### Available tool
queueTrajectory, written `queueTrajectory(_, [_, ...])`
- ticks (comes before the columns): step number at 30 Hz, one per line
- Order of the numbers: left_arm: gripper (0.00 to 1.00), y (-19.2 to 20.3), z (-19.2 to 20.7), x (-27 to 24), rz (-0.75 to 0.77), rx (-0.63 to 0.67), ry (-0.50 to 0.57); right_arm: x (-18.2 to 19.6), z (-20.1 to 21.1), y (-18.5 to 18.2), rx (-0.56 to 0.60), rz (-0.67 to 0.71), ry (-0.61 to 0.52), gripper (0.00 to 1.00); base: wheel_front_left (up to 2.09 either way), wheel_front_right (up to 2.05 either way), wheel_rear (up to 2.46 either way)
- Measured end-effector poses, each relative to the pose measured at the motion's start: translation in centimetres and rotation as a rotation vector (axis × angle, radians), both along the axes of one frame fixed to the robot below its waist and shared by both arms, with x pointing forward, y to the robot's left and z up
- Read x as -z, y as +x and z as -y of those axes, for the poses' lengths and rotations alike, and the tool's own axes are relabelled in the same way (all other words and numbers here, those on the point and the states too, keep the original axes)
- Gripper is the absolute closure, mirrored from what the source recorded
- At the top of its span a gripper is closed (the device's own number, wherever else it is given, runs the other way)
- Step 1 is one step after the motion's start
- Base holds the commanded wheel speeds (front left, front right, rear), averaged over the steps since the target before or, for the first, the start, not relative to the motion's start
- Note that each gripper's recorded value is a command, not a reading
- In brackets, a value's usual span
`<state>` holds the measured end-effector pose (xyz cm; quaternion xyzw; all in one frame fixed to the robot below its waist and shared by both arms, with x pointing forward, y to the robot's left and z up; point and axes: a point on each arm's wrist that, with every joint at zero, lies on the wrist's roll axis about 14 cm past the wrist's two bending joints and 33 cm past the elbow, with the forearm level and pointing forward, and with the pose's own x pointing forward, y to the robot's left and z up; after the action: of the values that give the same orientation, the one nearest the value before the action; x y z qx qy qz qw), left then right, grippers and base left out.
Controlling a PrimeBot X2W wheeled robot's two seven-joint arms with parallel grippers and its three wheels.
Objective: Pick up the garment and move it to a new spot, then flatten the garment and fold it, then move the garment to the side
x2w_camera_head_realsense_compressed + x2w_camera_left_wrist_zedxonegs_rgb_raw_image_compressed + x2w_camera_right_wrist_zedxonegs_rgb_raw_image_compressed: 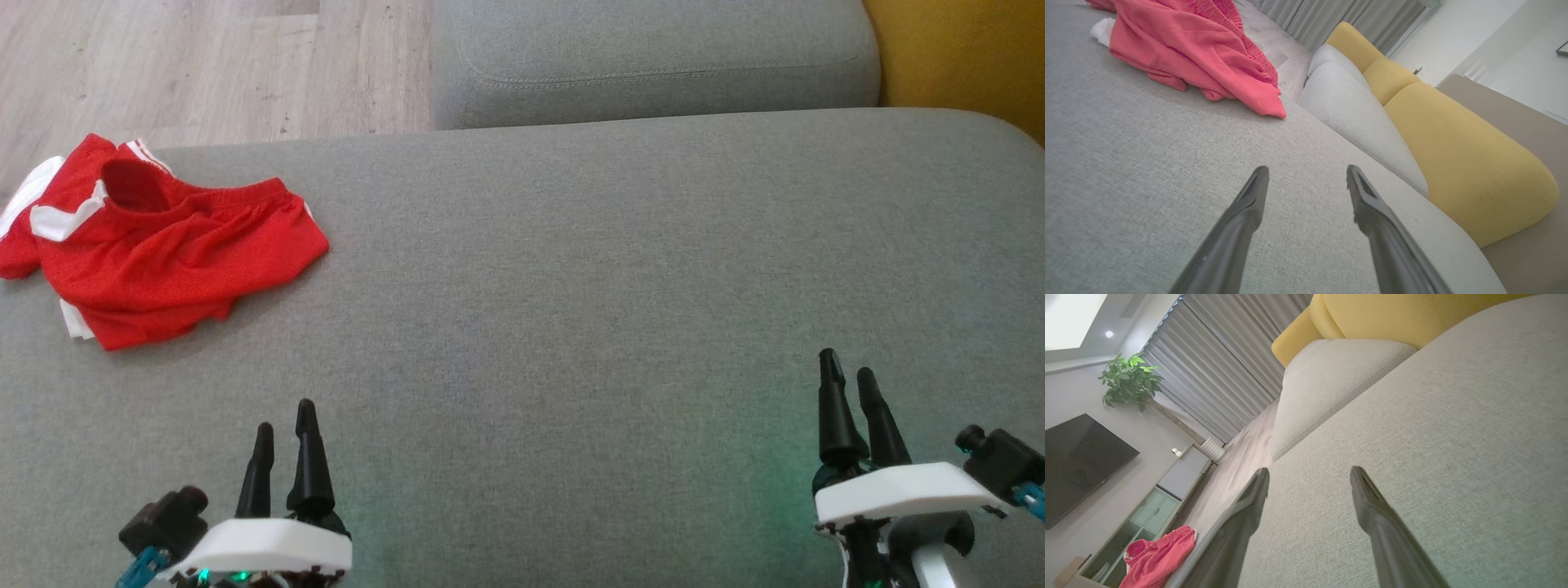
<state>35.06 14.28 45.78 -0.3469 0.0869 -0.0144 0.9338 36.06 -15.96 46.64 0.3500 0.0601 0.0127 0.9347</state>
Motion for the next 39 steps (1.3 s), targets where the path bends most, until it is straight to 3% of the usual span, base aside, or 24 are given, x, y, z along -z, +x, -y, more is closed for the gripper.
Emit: queueTrajectory(39, [0.00, -0.8, 1.1, 1.1, 0.056, 0.079, 0.435, 0.3, -3.9, -0.5, -0.190, 0.104, -0.495, 0.00, 0.00, 0.00, 0.00])
